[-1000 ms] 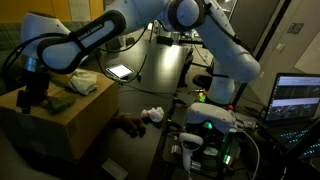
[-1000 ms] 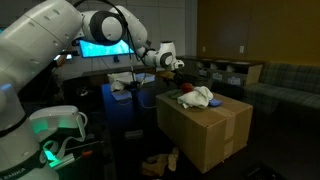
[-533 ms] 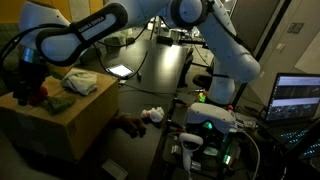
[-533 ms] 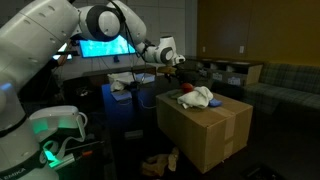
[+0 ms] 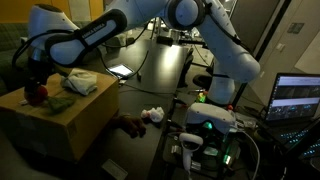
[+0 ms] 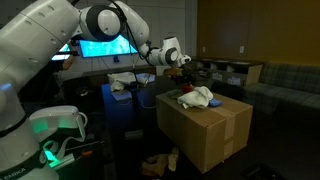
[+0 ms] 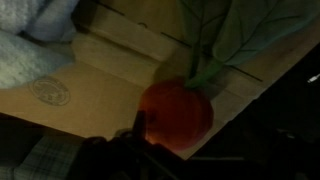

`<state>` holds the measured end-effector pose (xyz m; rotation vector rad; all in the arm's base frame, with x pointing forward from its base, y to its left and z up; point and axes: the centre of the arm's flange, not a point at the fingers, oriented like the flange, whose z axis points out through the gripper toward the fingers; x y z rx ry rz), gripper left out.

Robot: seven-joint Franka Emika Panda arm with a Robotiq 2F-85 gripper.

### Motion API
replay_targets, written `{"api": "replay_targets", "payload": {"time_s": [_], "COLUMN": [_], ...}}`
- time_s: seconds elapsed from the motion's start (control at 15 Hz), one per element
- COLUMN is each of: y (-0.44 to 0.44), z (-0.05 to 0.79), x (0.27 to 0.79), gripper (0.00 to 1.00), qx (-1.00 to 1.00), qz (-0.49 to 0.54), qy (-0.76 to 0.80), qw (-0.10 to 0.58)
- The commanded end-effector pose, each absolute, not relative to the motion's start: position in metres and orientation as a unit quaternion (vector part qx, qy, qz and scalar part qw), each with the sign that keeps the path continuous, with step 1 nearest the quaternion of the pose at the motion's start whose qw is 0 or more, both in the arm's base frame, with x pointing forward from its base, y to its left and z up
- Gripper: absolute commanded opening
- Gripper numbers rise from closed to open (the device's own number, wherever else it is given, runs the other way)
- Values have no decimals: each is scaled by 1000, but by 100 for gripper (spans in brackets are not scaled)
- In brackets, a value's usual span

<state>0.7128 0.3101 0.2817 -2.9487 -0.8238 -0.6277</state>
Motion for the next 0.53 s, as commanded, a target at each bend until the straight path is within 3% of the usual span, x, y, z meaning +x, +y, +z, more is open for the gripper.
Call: {"api": "replay_targets", "payload": {"time_s": [0.0,0.47], "y": [302,284], "z": [272,264], "x": [733,748], "gripper": [100,100], "qx": [-940,-940], "qz": [-223,-234], "qy": [-260,-246], "qw": [-5,6]}}
